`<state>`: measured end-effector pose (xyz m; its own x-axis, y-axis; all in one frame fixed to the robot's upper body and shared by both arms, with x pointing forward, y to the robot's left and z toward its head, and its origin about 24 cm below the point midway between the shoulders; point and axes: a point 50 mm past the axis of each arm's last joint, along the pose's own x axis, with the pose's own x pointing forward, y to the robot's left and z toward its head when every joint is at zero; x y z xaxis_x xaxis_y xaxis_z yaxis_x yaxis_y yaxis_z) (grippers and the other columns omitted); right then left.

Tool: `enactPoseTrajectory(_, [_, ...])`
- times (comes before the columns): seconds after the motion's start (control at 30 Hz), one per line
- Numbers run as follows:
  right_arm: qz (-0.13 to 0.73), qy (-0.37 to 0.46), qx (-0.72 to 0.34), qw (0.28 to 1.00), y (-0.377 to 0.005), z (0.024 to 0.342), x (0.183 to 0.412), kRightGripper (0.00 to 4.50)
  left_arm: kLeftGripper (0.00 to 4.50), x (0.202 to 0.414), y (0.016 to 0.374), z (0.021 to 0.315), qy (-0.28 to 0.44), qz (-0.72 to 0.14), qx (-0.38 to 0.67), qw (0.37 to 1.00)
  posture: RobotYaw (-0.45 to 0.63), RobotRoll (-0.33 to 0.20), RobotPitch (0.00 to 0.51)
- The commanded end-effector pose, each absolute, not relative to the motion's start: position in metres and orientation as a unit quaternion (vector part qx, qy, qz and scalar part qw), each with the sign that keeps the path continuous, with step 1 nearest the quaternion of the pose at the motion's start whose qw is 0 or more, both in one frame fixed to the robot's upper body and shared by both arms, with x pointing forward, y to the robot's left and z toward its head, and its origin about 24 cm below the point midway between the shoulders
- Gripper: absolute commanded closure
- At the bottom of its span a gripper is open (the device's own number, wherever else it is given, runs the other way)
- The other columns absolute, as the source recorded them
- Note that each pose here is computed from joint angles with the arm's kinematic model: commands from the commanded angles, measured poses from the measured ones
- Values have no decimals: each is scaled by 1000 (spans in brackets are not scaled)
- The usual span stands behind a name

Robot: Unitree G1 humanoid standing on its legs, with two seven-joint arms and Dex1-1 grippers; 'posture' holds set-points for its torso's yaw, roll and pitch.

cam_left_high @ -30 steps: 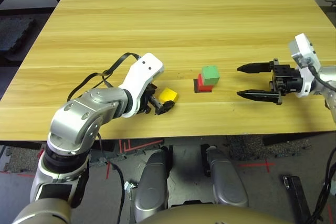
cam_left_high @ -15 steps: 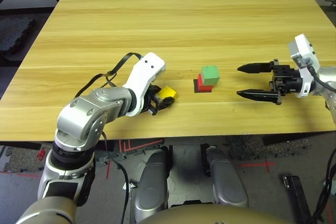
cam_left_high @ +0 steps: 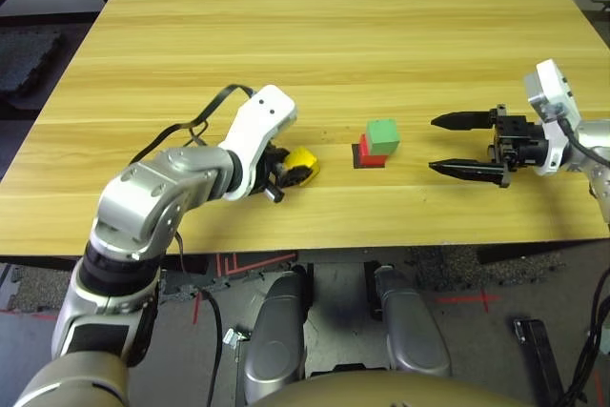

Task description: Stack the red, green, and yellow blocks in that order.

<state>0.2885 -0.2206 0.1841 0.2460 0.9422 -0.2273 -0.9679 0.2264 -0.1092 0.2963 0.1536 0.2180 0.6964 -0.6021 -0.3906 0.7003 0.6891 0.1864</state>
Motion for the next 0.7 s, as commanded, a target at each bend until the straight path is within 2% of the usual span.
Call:
enactPoseTrajectory(0.03, [611,57,-122,780,-223,187,289,0,2490,311,157,234,112,-368,167,908,241,121,231])
enactPoseTrajectory(0.2, [608,57,-127,781,-226,189,290,0,2490,320,152,252,87,-398,174,897,241,119,229])
enactPoseTrajectory(0.4, [605,58,-130,783,-228,190,293,0,2490,317,136,276,76,-472,208,853,249,120,222])
enactPoseTrajectory(0.7, [603,60,-140,783,-235,195,291,0,2490,304,104,278,101,-567,261,775,248,123,218])
